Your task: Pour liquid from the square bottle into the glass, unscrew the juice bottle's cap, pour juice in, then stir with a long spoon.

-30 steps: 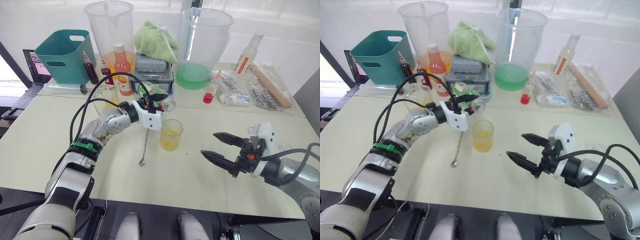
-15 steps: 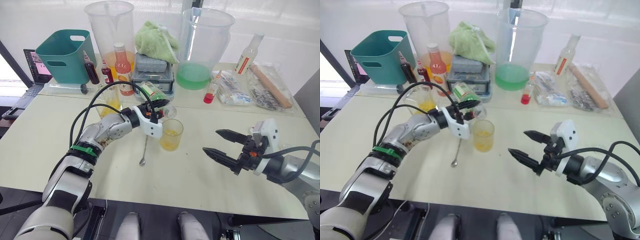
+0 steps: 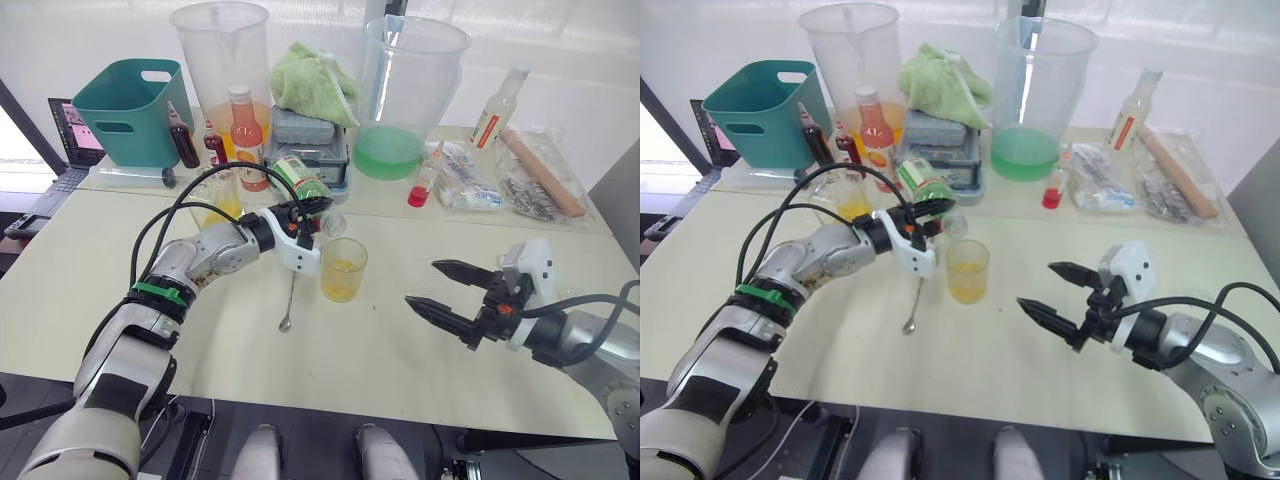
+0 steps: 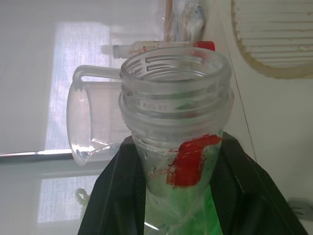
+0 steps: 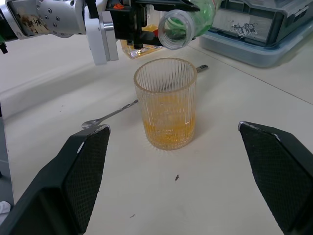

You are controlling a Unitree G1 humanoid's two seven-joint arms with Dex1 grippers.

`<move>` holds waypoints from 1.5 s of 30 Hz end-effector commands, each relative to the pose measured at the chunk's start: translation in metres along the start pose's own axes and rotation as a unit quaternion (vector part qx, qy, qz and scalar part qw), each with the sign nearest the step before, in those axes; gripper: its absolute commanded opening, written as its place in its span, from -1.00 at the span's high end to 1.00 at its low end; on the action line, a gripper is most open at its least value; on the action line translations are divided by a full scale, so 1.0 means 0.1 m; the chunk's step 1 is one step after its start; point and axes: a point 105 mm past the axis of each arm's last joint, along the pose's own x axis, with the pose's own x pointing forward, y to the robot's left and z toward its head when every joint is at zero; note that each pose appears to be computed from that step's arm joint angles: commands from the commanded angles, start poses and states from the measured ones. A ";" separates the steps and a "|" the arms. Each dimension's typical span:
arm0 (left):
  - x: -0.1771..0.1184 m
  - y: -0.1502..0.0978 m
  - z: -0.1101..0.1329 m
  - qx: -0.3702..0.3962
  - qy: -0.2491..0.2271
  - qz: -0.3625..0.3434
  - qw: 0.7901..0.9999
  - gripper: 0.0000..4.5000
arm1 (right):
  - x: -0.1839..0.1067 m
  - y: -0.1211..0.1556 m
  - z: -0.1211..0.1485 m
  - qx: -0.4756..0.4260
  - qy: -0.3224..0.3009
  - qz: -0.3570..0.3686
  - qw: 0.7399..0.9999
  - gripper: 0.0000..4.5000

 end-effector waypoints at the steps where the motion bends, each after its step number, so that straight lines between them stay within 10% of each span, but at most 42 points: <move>1: 0.04 0.23 0.05 0.029 -0.019 0.034 0.999 0.38 | 0.01 0.02 0.09 -0.018 -0.017 0.004 1.000 -0.98; 24: 0.06 0.26 0.06 0.063 -0.032 0.035 0.997 0.38 | 0.14 0.03 0.13 -0.029 -0.015 0.014 0.999 -0.98; 45: -0.05 0.60 -0.01 -0.176 -0.026 0.085 0.980 0.38 | 0.20 -0.01 0.14 -0.027 -0.021 0.034 0.999 -0.98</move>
